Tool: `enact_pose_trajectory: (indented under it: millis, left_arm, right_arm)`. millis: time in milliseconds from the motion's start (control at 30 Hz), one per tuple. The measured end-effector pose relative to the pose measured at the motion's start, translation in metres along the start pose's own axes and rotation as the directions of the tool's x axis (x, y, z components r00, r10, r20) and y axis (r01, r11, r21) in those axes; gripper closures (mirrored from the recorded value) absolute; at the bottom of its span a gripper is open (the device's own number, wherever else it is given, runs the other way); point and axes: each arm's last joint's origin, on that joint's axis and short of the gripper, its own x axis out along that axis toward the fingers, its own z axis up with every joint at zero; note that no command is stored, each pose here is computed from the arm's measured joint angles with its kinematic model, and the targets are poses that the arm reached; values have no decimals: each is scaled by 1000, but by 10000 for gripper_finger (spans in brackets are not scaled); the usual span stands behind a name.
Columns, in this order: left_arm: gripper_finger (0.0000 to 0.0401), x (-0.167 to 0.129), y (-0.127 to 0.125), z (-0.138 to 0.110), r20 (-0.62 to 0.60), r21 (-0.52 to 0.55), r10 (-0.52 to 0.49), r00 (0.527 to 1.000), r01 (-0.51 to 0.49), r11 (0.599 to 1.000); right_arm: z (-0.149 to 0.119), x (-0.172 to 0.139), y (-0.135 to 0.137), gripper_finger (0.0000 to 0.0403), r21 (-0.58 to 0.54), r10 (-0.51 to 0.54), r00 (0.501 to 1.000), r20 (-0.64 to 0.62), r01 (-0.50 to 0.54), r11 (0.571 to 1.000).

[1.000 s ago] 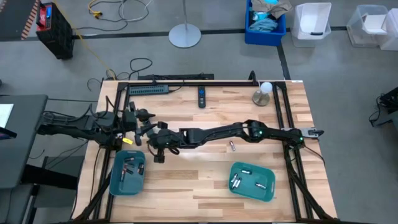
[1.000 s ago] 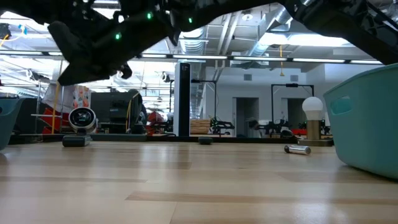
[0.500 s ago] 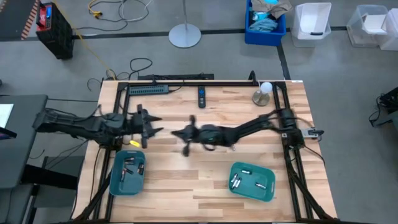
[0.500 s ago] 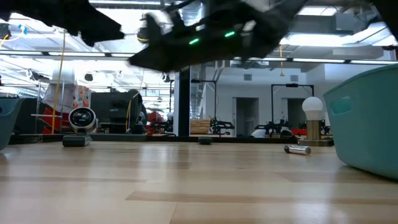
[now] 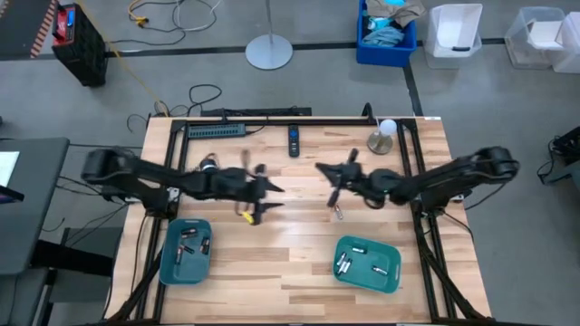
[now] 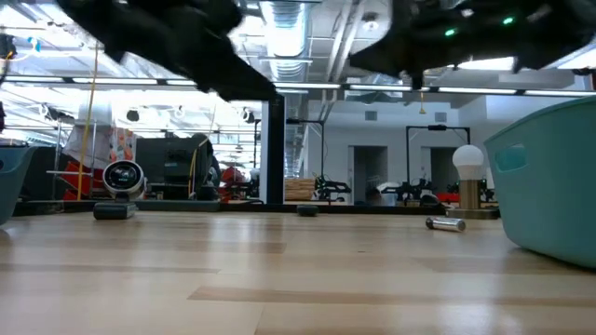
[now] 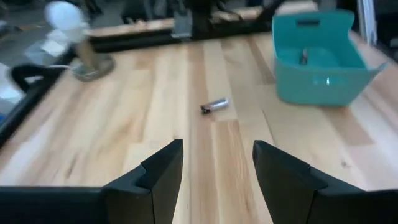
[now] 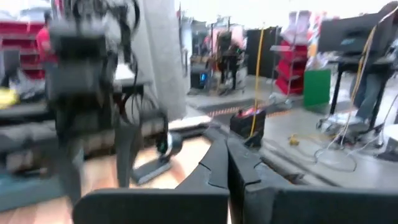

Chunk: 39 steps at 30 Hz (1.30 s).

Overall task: Sort batteries
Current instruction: Put the silver battery into the green bin

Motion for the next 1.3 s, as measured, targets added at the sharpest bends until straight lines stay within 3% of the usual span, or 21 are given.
enact_pose_trajectory:
  millis: [300, 533, 733, 1000, 1300]
  left_arm:
    - [212, 108, 19, 11, -78, 101, -251, 965, 258, 961]
    - [212, 169, 27, 8, -192, 182, -376, 906, 410, 894]
    - [197, 204, 20, 1, -262, 212, -401, 878, 458, 863]
    - [175, 245, 17, -2, -299, 217, -404, 864, 474, 853]
    - [174, 257, 17, -5, -302, 256, -387, 871, 465, 848]
  right_arm:
    - [11, -43, -20, 395, 10, 16, 997, 75, -17, 1000]
    - [14, -54, -22, 395, 8, 34, 995, 97, -35, 999]
    - [15, -58, -20, 395, -27, 54, 994, 92, -52, 998]
    - [19, -62, -19, 395, -38, 69, 993, 91, -65, 997]
    - [27, -73, -15, 394, -63, 116, 985, 127, -109, 992]
